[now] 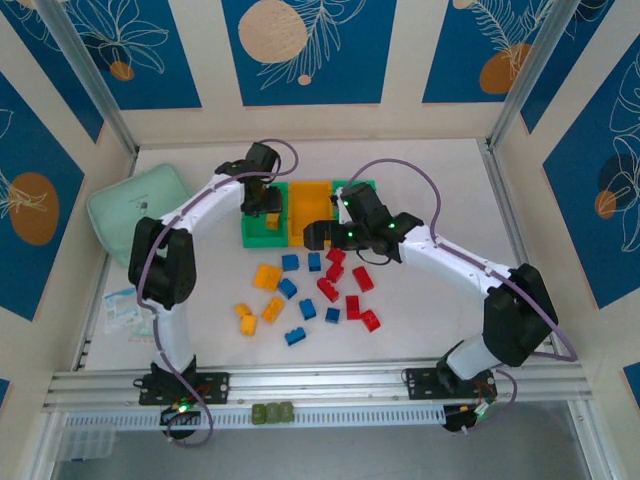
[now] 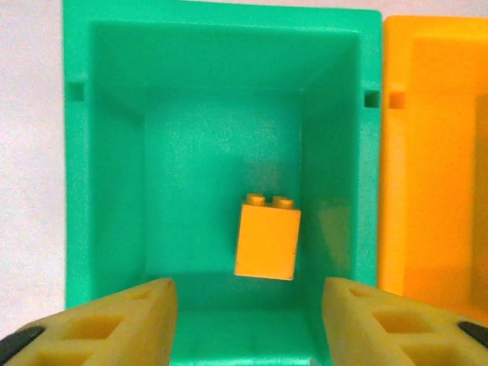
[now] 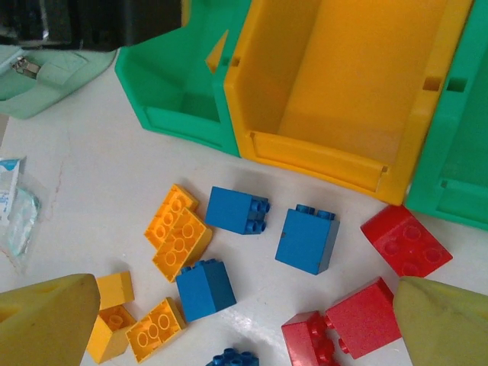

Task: Sort the legos into containers by color
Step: Place the lego in the container, then pick up the lego from the middle-left of the table.

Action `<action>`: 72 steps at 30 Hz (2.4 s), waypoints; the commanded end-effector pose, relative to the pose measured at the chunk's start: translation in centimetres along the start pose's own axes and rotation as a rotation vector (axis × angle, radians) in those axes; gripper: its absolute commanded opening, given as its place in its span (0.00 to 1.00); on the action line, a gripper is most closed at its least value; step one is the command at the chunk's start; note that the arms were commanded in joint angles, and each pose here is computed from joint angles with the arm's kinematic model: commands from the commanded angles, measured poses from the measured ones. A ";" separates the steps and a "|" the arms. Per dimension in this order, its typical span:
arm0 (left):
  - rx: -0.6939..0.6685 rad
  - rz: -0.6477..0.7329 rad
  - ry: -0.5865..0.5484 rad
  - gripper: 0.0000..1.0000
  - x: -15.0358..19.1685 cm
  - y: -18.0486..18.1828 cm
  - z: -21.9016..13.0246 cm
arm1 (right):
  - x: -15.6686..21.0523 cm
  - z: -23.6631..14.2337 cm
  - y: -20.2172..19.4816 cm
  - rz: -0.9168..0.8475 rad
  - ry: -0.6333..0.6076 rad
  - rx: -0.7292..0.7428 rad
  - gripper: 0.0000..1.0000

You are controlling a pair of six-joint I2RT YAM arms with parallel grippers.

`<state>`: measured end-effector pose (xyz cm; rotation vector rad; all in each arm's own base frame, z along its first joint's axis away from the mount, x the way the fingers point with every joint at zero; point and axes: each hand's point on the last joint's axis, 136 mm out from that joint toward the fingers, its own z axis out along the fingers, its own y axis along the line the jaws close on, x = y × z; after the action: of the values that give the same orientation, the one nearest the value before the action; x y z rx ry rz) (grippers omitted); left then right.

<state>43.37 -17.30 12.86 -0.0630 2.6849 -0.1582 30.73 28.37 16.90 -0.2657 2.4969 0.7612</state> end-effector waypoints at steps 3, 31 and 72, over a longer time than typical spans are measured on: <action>0.007 0.011 -0.008 0.54 0.7 1.0 -3.9 | -0.2 0.0 1.3 -0.015 0.024 -0.038 0.99; -0.085 -0.264 0.299 0.63 25.2 7.0 -5.9 | 10.6 2.1 3.3 -0.094 0.243 -0.111 0.99; -0.104 -0.337 0.300 0.31 27.3 7.1 -1.6 | 9.8 2.9 3.5 -0.119 0.234 -0.092 0.99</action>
<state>18.13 -12.17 1.68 -0.5664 2.9730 -0.1486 22.16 31.72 10.44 -0.5359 2.6610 0.8232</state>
